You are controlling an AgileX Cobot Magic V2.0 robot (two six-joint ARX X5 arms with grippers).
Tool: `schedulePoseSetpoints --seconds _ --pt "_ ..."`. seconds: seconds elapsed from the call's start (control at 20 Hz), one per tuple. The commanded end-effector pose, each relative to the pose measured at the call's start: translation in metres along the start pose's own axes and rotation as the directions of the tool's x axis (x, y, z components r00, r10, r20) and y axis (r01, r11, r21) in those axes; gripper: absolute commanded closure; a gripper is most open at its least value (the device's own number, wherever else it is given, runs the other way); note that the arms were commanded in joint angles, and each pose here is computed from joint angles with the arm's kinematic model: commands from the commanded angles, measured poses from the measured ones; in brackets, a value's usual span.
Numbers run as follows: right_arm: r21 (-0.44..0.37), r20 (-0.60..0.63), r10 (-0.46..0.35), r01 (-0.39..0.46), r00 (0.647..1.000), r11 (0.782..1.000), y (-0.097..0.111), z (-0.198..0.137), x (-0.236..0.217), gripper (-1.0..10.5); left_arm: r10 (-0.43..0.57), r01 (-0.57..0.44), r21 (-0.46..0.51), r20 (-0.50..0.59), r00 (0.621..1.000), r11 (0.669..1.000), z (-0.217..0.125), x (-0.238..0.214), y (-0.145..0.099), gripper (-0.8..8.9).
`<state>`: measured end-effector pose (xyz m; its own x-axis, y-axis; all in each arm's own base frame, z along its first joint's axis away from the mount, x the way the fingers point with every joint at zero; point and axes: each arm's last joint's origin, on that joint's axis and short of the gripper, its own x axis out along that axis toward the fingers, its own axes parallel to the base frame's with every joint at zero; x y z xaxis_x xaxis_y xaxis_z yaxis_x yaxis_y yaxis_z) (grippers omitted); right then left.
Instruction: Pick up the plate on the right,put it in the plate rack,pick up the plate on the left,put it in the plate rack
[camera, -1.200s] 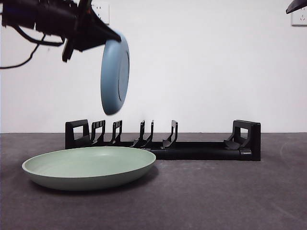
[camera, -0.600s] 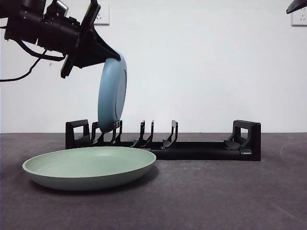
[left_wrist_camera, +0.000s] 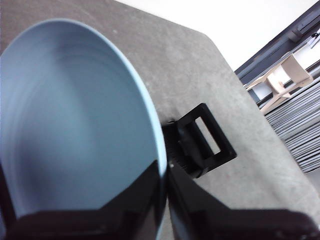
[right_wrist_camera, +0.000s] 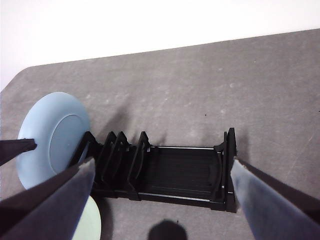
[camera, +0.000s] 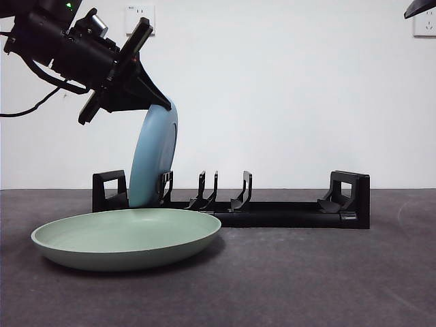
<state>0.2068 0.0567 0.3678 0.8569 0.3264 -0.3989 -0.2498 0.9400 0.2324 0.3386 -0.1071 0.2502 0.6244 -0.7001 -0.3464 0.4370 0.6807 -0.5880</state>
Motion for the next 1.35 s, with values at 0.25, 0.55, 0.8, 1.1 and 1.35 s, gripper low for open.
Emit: schedulePoseSetpoints --seconds 0.25,0.55,0.8,1.1,1.35 --pt "-0.001 -0.007 0.006 -0.006 1.000 1.000 0.000 0.000 0.003 4.9 0.003 -0.002 0.025 -0.033 0.999 1.000 -0.009 0.003 0.007 4.58" --pt "0.013 -0.052 0.013 -0.013 0.999 1.000 0.000 -0.004 0.007 4.9 -0.074 0.075 0.134 -0.007 0.997 0.988 0.002 -0.010 -0.009 4.58" --pt "0.055 -0.160 0.182 -0.175 0.970 0.983 0.002 -0.012 0.022 5.1 -0.123 0.099 0.312 0.058 0.991 0.945 0.016 -0.043 -0.040 4.59" --pt "0.117 -0.344 0.289 -0.265 0.893 0.957 0.008 -0.032 0.062 5.1 -0.181 0.085 0.592 0.105 0.978 0.801 0.018 -0.097 -0.090 4.62" --pt "0.142 -0.536 0.326 -0.297 0.779 0.944 0.028 -0.071 0.116 5.1 -0.087 -0.072 0.834 0.143 0.986 0.547 -0.004 -0.144 -0.134 4.64"
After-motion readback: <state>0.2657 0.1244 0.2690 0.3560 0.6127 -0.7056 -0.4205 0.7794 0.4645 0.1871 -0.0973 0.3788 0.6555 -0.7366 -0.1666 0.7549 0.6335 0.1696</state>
